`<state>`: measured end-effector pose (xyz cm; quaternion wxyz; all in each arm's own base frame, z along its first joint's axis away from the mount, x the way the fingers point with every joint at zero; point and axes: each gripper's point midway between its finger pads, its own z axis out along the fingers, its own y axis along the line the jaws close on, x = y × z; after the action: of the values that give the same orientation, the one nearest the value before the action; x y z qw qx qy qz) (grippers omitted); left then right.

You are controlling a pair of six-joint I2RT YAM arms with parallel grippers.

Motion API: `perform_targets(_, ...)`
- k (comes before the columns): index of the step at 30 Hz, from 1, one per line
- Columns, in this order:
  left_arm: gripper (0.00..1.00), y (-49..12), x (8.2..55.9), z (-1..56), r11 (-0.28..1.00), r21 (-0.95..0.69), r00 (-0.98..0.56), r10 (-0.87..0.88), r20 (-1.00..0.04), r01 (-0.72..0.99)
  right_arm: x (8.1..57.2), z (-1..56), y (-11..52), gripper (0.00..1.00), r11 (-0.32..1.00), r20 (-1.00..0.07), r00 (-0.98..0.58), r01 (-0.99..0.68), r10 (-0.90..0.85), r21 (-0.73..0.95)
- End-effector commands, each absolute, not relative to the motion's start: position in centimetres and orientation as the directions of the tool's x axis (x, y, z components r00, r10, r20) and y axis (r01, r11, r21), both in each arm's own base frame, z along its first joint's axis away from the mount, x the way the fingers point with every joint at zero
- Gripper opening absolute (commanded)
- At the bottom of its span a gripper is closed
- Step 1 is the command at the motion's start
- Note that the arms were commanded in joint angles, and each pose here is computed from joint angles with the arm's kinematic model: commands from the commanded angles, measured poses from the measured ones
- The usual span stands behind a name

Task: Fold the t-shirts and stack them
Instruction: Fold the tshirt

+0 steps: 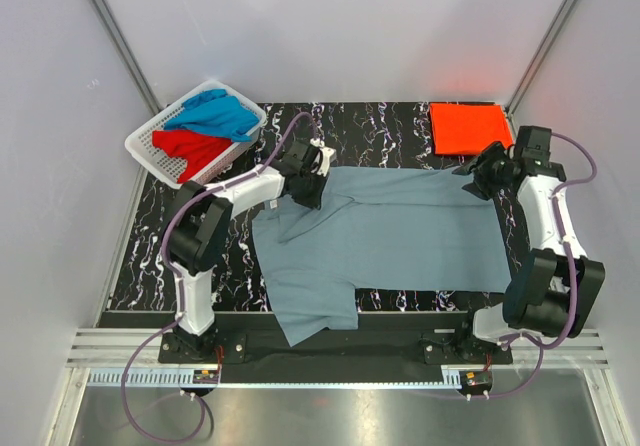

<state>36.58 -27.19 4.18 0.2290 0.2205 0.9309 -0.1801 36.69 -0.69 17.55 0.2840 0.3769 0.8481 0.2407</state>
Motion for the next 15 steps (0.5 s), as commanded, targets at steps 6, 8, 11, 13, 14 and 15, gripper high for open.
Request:
perform_targets(6, 0.00, -29.2, 36.3, 11.4, 0.825, -0.181, -0.707, 0.320, -0.630, 0.535, 35.8, 15.8, 4.1, 0.57, 0.672, -0.291, -0.655, 0.456, 0.698, 0.584)
perform_targets(8, 0.00, -29.9, 35.3, 11.7, 0.814, -0.175, -0.696, 0.336, -0.635, 0.554, 35.6, 15.2, 5.7, 0.58, 0.660, -0.263, -0.668, 0.450, 0.696, 0.602)
perform_targets(11, 0.01, -31.2, 33.1, 11.6, 0.783, -0.191, -0.686, 0.364, -0.629, 0.591, 34.6, 14.2, 7.8, 0.63, 0.663, -0.248, -0.690, 0.434, 0.680, 0.610)
perform_targets(13, 0.06, -32.2, 31.4, 11.1, 0.764, -0.207, -0.688, 0.383, -0.617, 0.611, 34.3, 13.2, 8.3, 0.65, 0.644, -0.225, -0.682, 0.455, 0.696, 0.615)
perform_targets(14, 0.09, -32.5, 30.2, 10.6, 0.743, -0.241, -0.696, 0.389, -0.604, 0.625, 33.5, 12.5, 10.2, 0.66, 0.657, -0.207, -0.709, 0.447, 0.674, 0.608)
perform_targets(15, 0.18, -33.0, 29.2, 10.4, 0.727, -0.273, -0.705, 0.389, -0.593, 0.630, 33.3, 12.0, 10.7, 0.66, 0.660, -0.202, -0.714, 0.449, 0.670, 0.602)
